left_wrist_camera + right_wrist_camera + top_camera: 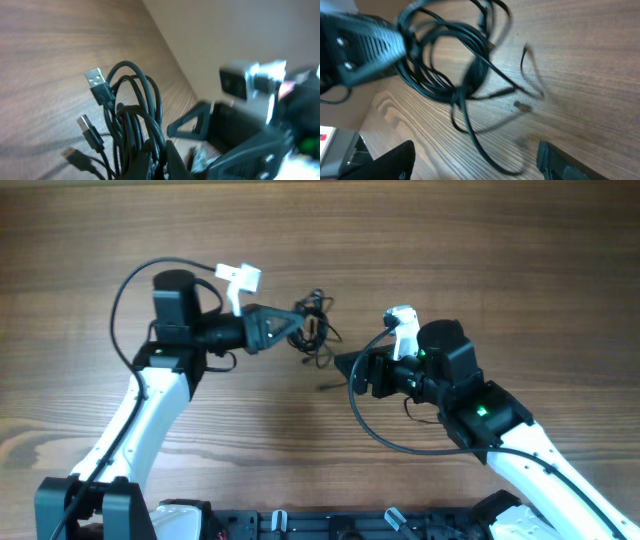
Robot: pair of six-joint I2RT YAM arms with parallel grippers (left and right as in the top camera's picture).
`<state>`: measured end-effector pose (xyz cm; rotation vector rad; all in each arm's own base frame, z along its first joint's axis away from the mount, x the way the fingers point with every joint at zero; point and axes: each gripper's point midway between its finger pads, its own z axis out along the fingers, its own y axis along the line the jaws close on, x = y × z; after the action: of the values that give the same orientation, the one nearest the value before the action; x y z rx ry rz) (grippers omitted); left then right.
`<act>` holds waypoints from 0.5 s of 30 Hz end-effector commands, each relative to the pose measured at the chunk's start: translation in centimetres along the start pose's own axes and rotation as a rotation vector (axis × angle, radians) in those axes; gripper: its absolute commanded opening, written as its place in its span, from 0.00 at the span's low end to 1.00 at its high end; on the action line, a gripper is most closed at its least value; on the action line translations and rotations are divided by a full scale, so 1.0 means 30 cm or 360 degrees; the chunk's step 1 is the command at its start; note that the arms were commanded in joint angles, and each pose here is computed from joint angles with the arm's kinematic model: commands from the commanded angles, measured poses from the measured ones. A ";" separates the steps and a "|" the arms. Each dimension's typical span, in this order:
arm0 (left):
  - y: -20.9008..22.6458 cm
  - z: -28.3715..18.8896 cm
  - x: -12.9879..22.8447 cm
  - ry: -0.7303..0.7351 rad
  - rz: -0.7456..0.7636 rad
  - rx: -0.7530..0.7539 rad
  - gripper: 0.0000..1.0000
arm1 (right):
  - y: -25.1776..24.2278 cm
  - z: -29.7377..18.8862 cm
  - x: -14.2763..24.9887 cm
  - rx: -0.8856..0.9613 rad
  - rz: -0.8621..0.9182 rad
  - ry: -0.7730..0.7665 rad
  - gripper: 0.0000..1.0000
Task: Untangle cables
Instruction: 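Hold the coil with the left gripper and pull strands with the right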
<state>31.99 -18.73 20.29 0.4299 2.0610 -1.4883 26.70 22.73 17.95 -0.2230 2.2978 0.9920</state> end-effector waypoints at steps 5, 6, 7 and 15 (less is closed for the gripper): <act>-0.090 0.070 0.048 0.0085 0.0777 0.0172 0.04 | 0.006 -0.002 -0.003 -0.0022 -0.0244 -0.0006 0.84; -0.086 0.070 0.046 0.0082 0.0781 0.0161 0.04 | 0.003 0.002 -0.002 -0.0019 -0.0263 -0.0001 0.87; -0.074 0.069 0.041 0.0076 0.0782 0.0128 0.04 | -0.004 0.003 -0.002 -0.0002 -0.0261 -0.0004 0.90; -0.076 0.048 -0.021 -0.0012 0.0649 0.0088 0.04 | -0.052 0.047 0.015 0.0069 -0.0363 0.0044 1.00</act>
<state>31.01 -21.08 20.95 0.8769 1.7808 -1.2659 27.03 22.75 17.63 -0.3827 2.2492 0.9052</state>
